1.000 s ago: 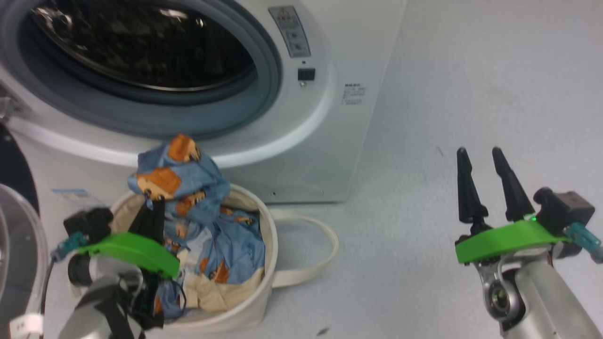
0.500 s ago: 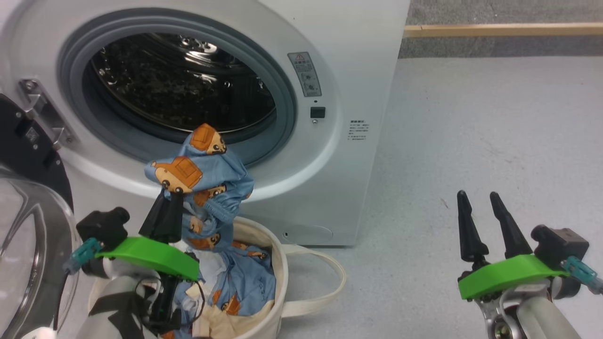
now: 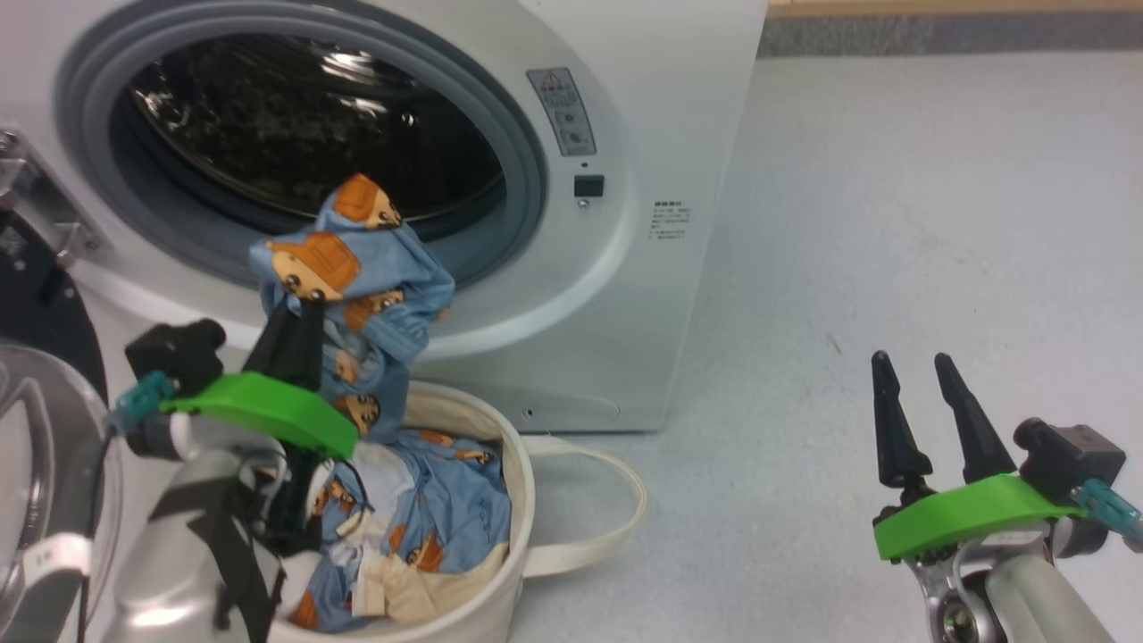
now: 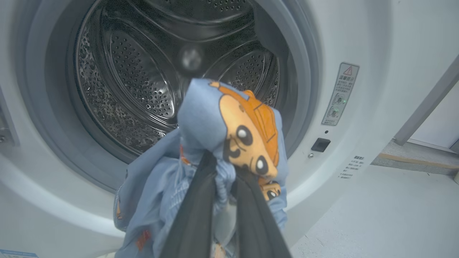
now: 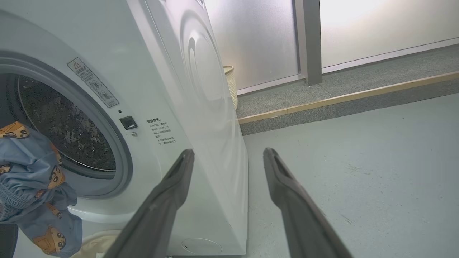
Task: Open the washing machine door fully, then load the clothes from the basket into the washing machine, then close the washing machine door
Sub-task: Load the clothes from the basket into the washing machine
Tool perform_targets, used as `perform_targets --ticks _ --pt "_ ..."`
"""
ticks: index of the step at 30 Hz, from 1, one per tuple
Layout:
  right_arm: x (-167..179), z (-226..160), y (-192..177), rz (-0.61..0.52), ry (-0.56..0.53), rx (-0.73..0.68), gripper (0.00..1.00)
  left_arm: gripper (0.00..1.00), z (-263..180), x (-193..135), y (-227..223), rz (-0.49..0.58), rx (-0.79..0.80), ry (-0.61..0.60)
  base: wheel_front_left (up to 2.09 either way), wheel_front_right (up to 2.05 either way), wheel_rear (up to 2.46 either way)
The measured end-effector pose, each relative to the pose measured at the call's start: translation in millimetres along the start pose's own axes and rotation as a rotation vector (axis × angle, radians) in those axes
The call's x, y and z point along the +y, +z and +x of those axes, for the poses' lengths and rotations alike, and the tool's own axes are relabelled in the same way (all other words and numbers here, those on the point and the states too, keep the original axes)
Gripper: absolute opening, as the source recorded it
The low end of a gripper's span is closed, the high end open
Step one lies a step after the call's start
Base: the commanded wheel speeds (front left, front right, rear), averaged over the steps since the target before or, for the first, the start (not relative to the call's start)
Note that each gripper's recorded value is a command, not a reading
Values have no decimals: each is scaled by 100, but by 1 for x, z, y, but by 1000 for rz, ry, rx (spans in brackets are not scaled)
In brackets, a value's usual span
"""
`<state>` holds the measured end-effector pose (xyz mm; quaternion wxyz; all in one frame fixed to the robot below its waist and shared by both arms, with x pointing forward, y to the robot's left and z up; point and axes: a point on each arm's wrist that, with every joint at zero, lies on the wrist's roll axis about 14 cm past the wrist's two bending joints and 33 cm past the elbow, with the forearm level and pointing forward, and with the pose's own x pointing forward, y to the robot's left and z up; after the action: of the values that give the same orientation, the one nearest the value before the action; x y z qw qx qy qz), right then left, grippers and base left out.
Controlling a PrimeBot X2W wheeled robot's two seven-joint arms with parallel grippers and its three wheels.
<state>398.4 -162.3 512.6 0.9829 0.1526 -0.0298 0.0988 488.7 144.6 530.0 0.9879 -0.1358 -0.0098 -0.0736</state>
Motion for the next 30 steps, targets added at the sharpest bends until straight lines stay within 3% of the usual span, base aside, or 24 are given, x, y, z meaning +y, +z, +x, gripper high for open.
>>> perform_targets --ticks 20,26,30 --pt "-44 26 -33 -58 -90 75 100 0 110 34 -53 50 168 41 0 0 0" --pt "-62 24 -36 -99 -128 91 100 0 141 22 -61 65 164 2 0 0 0" --pt "-74 25 -41 -112 -156 105 100 0 172 14 -28 59 26 -32 0 0 0"
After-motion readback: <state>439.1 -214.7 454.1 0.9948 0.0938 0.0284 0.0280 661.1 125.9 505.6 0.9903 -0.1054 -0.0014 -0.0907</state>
